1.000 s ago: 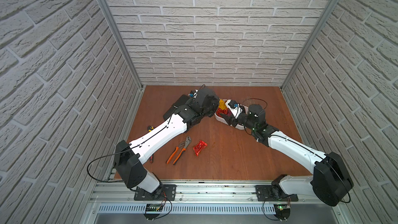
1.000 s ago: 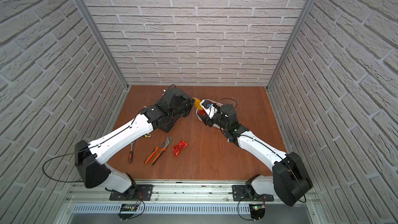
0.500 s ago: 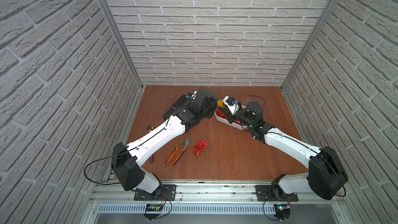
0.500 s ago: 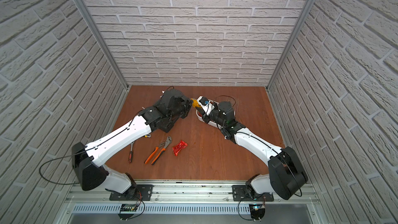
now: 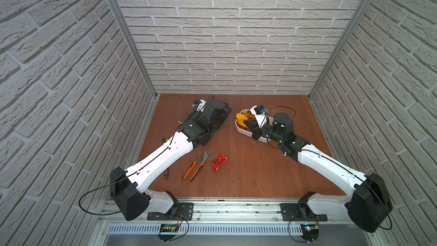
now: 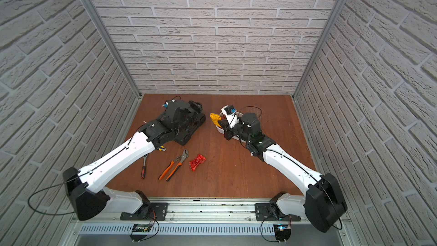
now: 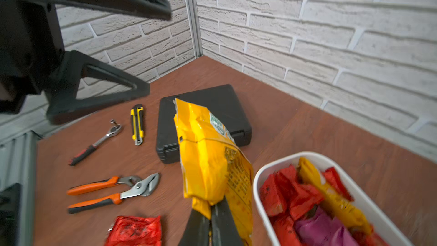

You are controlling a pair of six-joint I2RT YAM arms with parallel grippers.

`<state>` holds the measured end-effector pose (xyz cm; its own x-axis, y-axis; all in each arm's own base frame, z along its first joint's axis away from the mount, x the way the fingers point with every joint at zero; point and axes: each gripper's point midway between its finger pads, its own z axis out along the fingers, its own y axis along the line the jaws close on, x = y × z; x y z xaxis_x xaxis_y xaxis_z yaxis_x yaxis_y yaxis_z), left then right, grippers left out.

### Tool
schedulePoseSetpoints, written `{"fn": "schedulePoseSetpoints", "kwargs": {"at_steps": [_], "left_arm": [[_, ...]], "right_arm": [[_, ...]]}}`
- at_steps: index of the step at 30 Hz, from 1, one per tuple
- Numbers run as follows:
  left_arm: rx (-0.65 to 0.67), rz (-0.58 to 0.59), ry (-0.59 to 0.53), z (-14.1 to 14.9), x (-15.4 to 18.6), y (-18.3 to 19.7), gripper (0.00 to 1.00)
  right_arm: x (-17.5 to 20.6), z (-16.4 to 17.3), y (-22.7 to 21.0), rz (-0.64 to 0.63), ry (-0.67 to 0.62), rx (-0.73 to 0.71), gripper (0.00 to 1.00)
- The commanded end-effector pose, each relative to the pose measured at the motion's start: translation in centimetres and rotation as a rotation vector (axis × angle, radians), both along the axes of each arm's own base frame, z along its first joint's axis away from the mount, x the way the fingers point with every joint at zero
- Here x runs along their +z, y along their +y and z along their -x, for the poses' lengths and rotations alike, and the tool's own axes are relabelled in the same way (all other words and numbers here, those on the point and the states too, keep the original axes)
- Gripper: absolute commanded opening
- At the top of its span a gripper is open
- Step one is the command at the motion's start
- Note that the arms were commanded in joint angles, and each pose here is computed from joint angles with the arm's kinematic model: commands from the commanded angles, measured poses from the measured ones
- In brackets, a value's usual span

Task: Take the tea bags out of the storage box
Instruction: Pick up the tea bag from the storage box, then place the tea bag at the center of the board.

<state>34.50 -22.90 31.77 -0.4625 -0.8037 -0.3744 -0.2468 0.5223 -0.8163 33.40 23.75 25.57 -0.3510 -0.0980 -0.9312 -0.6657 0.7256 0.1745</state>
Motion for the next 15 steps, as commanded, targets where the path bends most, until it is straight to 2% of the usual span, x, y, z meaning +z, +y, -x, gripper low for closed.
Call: {"fn": "schedulePoseSetpoints", "kwargs": {"at_steps": [1, 4, 6, 11, 15], "left_arm": [[0.010, -0.270, -0.138, 0.0, 1.0, 4.1, 0.86], [-0.032, -0.371, -0.150, 0.1, -0.5, 5.5, 0.85], [-0.075, -0.453, -0.145, 0.3, -1.4, 6.1, 0.85], [-0.179, -0.686, -0.156, 1.0, -2.5, 7.0, 0.85], [-0.218, -0.779, -0.192, 1.7, -2.8, 7.7, 0.82]], "right_arm": [[-5.4, 4.2, -2.3, -0.055, 0.456, -0.170, 0.03], [-9.3, 8.3, -2.9, -0.064, 0.753, -0.227, 0.03], [-11.2, 10.4, -3.0, -0.069, 0.868, -0.264, 0.03], [-12.8, 12.3, -2.0, -0.101, 0.975, -0.326, 0.03], [-13.9, 11.7, -0.4, -0.135, 1.018, -0.361, 0.03]]}}
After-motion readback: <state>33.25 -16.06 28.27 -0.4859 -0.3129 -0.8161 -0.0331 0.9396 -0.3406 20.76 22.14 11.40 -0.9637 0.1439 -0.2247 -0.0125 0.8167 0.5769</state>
